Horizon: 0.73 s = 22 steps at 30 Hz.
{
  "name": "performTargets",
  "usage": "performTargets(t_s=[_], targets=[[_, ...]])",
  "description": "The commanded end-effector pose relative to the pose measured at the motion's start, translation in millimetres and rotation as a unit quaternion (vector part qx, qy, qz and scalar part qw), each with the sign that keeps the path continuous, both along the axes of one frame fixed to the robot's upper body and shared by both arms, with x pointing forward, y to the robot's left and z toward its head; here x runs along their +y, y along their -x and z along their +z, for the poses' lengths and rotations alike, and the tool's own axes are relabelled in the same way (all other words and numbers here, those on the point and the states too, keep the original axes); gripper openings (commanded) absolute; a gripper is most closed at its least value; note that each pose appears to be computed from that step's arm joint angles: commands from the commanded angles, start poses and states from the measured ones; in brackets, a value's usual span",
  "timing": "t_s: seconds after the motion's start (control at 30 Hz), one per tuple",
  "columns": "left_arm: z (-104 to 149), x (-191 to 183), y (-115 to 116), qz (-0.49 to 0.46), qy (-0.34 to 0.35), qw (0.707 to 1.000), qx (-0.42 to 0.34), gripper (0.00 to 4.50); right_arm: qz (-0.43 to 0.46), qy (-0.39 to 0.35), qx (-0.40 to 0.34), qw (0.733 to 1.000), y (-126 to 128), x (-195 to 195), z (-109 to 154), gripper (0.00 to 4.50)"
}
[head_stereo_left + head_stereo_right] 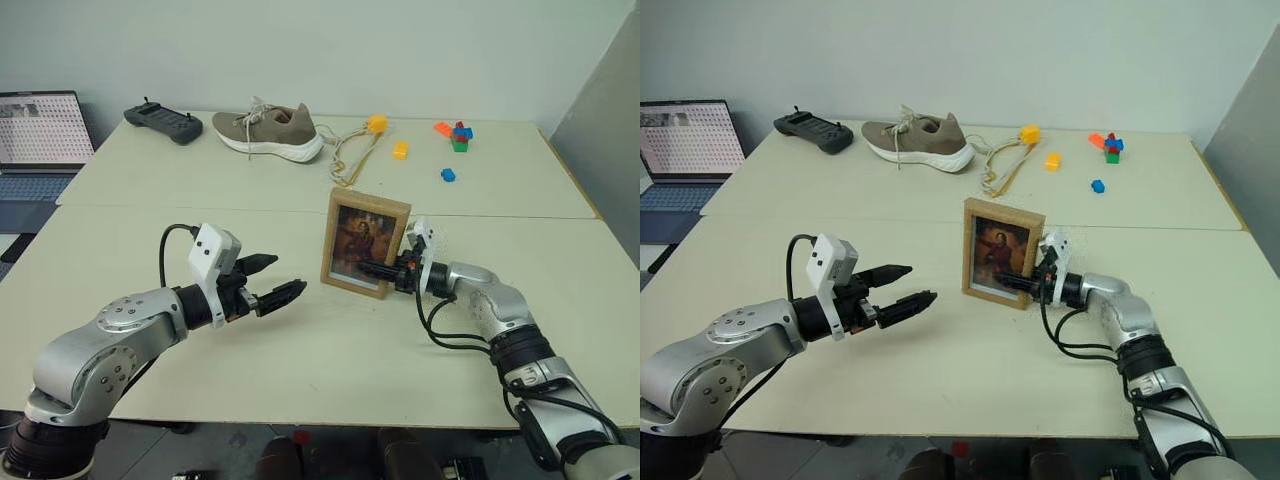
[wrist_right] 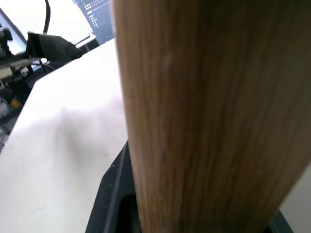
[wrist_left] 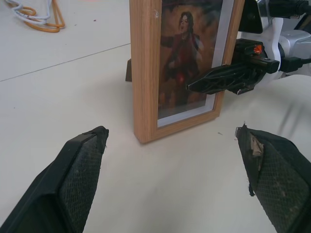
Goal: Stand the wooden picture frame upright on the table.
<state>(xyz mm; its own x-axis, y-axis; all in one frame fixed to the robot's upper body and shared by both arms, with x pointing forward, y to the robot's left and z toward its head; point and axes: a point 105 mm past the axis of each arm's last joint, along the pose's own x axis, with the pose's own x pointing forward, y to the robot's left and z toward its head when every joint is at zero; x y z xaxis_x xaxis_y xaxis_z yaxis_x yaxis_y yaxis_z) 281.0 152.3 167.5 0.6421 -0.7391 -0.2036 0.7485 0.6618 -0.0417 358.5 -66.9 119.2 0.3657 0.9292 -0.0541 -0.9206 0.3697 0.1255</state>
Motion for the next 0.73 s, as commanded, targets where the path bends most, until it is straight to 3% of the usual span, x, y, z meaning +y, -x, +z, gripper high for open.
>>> performTargets(t_s=[0.03, 0.2, 0.4, 0.43, 0.6, 0.73], targets=[[3.0, -0.5, -0.4, -0.009, -0.004, 1.0, -0.014, 4.5, 0.018, 0.011, 0.024, 0.999, 12.6, -0.3, -16.7, 1.49], [2.2, -1.6, -2.1, -0.013, -0.004, 1.0, -0.012, 4.5, 0.009, 0.007, 0.033, 0.999, 13.7, -4.7, -14.4, 2.73], [6.5, 5.9, -12.6, -0.011, -0.012, 1.0, -0.016, 4.5, -0.028, 0.062, 0.008, 0.998, 20.4, -51.9, -10.7, 4.03], [7.2, 8.5, -14.6, -0.009, -0.016, 1.0, -0.015, 4.5, -0.035, 0.077, 0.0, 0.996, 23.6, -61.9, -8.6, 4.4], [14.6, 31.5, -29.6, 0.01, -0.041, 0.999, -0.018, 4.5, -0.048, 0.151, -0.052, 0.986, 45.2, -99.6, 17.1, 4.46], [30.0, 52.5, -46.6, 0.019, -0.062, 0.997, -0.036, 4.5, -0.035, 0.132, -0.062, 0.989, 65.4, -98.2, 59.1, 4.46]])
